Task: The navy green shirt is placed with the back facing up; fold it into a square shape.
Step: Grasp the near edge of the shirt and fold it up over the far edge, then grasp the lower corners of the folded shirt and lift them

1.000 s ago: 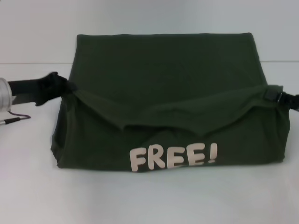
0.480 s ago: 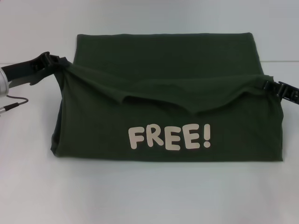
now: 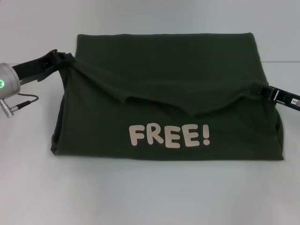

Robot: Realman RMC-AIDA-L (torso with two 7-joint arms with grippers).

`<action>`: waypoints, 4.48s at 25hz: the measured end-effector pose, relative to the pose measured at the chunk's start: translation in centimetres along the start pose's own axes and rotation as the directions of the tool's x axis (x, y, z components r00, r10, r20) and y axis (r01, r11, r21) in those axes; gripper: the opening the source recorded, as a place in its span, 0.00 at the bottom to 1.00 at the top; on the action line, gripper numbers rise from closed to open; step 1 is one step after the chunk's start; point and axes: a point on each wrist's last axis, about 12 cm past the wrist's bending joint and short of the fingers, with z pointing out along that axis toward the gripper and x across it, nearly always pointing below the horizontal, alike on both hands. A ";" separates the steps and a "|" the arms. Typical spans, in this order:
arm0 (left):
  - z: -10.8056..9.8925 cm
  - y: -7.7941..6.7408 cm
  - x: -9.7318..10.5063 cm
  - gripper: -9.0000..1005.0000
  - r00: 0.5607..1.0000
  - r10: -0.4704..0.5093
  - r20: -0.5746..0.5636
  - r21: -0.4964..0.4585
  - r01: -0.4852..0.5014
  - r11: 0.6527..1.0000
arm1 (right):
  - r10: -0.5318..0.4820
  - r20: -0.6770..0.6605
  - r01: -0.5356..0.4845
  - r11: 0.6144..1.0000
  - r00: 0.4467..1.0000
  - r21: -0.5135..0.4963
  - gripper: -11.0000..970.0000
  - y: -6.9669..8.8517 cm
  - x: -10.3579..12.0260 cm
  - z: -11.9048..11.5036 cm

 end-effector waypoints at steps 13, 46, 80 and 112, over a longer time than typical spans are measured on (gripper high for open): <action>1.5 0.1 1.0 0.05 1.000 0.020 0.023 -0.039 -0.019 0.999 | -0.024 0.009 0.023 0.996 1.000 0.083 0.20 -0.2 -0.6 1.4; 1.0 -0.2 4.5 0.60 0.997 0.070 0.042 0.030 -0.071 0.997 | 0.028 0.129 -0.032 0.999 0.991 0.031 0.64 -1.6 1.0 -1.8; -8.0 2.5 5.3 0.76 0.770 0.579 -0.266 0.162 -0.557 0.815 | -0.535 -0.079 0.413 0.730 0.841 -0.545 0.79 3.3 8.9 -5.3; -6.1 3.9 7.6 0.76 0.774 0.549 -0.314 0.118 -0.542 0.832 | -0.529 -0.087 0.407 0.738 0.844 -0.539 0.76 3.3 8.9 -5.1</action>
